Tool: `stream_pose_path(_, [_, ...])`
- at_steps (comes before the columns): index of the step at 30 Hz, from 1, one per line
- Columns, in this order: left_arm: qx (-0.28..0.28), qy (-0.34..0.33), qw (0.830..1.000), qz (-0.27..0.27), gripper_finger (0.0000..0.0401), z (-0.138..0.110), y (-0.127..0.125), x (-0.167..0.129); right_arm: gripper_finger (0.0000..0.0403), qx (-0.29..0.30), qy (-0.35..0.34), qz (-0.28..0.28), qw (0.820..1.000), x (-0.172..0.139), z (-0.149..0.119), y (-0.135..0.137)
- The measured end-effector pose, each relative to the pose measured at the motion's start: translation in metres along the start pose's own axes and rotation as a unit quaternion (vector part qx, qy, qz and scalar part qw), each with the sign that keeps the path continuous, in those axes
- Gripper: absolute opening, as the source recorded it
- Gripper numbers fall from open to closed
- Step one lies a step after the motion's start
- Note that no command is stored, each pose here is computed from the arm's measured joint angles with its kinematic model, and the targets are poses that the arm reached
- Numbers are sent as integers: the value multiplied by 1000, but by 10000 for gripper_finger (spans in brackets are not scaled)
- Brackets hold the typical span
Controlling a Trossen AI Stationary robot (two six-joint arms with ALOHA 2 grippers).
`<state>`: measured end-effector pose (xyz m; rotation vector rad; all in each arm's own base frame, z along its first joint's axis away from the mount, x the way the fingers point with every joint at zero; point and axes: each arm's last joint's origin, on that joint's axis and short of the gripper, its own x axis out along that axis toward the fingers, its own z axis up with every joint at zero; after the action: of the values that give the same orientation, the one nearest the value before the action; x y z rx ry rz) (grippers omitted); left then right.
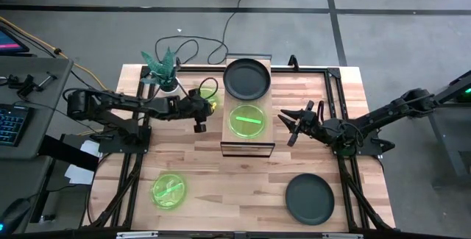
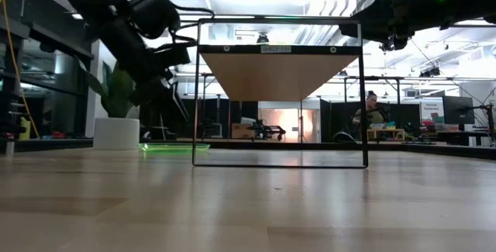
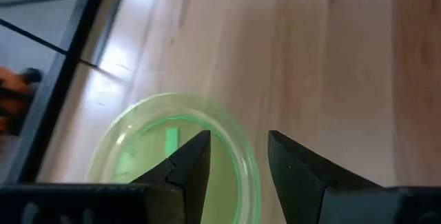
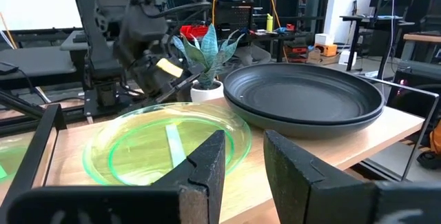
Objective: Place and stack plates onto a shelf
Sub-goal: Stack the top green plate on top of the green plate on the shelf
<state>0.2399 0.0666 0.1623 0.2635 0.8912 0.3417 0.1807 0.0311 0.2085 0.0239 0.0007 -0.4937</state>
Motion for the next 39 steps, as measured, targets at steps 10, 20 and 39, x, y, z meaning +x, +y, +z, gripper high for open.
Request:
stream_pose_path(10, [-21, 69, 996, -46, 136, -24, 1, 3, 89, 7, 11, 0, 1000, 0, -3, 0])
stream_pose_path(20, [-32, 77, 995, -51, 136, -32, -2, 5, 89, 11, 14, -1, 1000, 0, -3, 0])
stream_pose_path(39, [-31, 92, 995, 7, 129, -36, -5, 30, 89, 11, 14, -1, 1000, 0, -3, 0])
